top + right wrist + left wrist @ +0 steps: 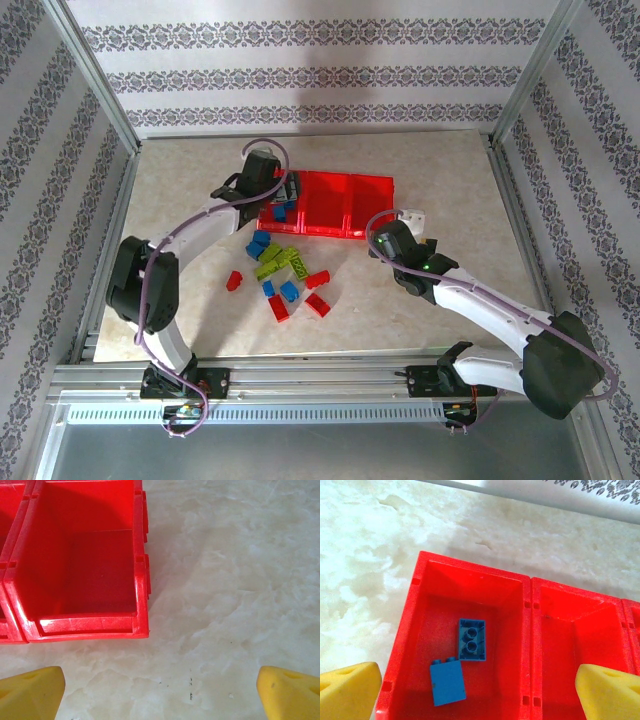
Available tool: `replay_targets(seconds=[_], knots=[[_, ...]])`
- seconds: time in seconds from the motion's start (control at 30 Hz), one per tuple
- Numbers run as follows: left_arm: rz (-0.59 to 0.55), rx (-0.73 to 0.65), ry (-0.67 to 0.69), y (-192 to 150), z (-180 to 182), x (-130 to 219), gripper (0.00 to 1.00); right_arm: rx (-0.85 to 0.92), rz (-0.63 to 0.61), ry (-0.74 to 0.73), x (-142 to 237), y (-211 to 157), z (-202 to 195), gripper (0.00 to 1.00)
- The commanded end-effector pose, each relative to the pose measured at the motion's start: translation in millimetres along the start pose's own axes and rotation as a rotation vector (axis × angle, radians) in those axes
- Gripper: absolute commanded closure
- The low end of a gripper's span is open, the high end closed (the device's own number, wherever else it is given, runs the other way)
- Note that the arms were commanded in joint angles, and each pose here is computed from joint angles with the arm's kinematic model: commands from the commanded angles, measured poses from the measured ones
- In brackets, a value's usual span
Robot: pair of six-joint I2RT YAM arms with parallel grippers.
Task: Sort the legos into containers by color
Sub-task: Place the lego in the container, then pick up the lego from the center of the table.
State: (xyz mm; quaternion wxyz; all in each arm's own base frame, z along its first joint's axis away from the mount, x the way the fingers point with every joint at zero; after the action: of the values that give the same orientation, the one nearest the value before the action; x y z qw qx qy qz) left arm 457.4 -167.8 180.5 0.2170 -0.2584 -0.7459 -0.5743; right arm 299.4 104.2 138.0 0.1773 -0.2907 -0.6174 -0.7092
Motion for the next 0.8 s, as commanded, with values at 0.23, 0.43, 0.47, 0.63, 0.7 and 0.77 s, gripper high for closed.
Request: replay_targets(seconds=[0.23, 0.43, 0.47, 0.63, 0.7, 0.77], knots=[[-0.117, 0.058, 0.069, -8.3, 28.5, 39.7, 0.0, -0.016, 0.049, 0.055, 1.6, -16.6, 12.4, 0.02], [-0.136, 0.104, 0.081, -31.3, 47.9, 57.7, 0.0, -0.003, 0.105, 0.112, 6.9, -32.0, 30.7, 0.02], [-0.139, 0.112, 0.084, -35.6, 51.9, 60.5, 0.0, 0.003, 0.117, 0.125, 7.8, -35.4, 35.2, 0.02], [-0.137, 0.154, 0.098, -57.2, 67.0, 69.0, 0.0, 0.067, 0.199, 0.182, 12.6, -55.6, 63.6, 0.02], [-0.131, 0.168, 0.104, -64.9, 71.6, 70.1, 0.0, 0.088, 0.229, 0.212, 14.7, -61.9, 76.7, 0.02], [-0.121, 0.18, 0.116, -72.4, 76.8, 70.0, 0.0, 0.101, 0.269, 0.244, 15.5, -69.7, 88.9, 0.02]])
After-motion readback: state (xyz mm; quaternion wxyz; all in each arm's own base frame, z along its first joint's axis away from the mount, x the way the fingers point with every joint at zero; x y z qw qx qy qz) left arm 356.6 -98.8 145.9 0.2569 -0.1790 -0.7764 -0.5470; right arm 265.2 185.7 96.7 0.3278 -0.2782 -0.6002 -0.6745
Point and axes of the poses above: each hand's point on the last joint's axis, 136 mm out from that joint toward the fingers, its own x axis back along the fingers, its own z axis along the line the jaws close on, y = z × x, the point moved 1 cm from there along x, back along the fingers, and after that the axes turned 2 degrees about -x, right-handed, at the moved point
